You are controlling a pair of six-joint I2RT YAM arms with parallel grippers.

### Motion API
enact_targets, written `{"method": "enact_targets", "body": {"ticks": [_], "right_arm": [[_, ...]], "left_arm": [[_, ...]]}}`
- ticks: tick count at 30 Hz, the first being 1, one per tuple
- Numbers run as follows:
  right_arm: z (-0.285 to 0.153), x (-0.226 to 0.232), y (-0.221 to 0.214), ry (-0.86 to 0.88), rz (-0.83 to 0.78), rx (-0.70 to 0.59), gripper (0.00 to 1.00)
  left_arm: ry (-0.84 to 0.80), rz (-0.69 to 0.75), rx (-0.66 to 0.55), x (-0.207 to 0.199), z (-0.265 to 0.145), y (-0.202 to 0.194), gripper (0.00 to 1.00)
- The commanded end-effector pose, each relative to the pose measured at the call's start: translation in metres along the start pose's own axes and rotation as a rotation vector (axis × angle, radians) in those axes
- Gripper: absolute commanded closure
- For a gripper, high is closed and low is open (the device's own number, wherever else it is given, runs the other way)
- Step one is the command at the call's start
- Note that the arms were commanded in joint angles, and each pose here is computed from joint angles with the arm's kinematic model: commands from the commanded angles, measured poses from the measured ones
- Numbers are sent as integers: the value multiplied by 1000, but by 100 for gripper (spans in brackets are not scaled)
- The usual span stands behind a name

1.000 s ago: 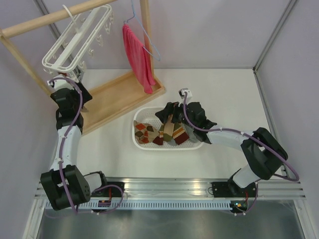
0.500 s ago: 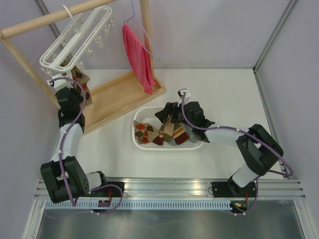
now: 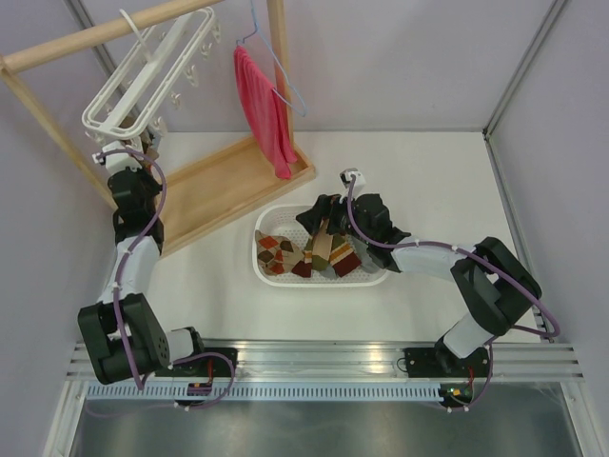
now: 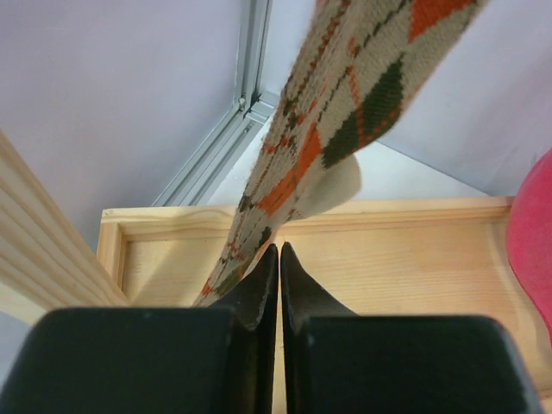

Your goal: Remove the socks clipped to the hanger

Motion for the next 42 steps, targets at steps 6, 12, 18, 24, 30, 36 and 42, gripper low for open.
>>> {"method": "enact_targets", "body": {"ticks": [6,12,18,24,30,36,42], "right_arm": [[6,10,22,51,8,-72,2],[6,11,18,68,25,-82,2],[7,11,18,70,20,-77,2],[11,10,16,71,20,-70,2],[15,6,11,53,11,-58,2],[20,3,9,43,8,-44,2],[18,2,9,33,4,-41,2]], "left_arm": [[36,-37,-136,0,-37,42,74],[115,-45,-149,11,-48,46,22],[75,-21,-132,6,-25,38,20],[43,8,-173,3,-3,35,21],[13,23,-208,-1,16,34,24],[-18,-4,-246,-5,14,37,71],[-91,-87,-253,-23,0,57,98]]}}
Point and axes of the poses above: each gripper's point midway between its finger pads, its own z axis out along the fingers, its own x axis along the line the jaws close on, y = z × x, the point moved 4 cm from there along -z, back along the fingers, and after that the axes turned 10 degrees about -z, right-handed, at the moved point
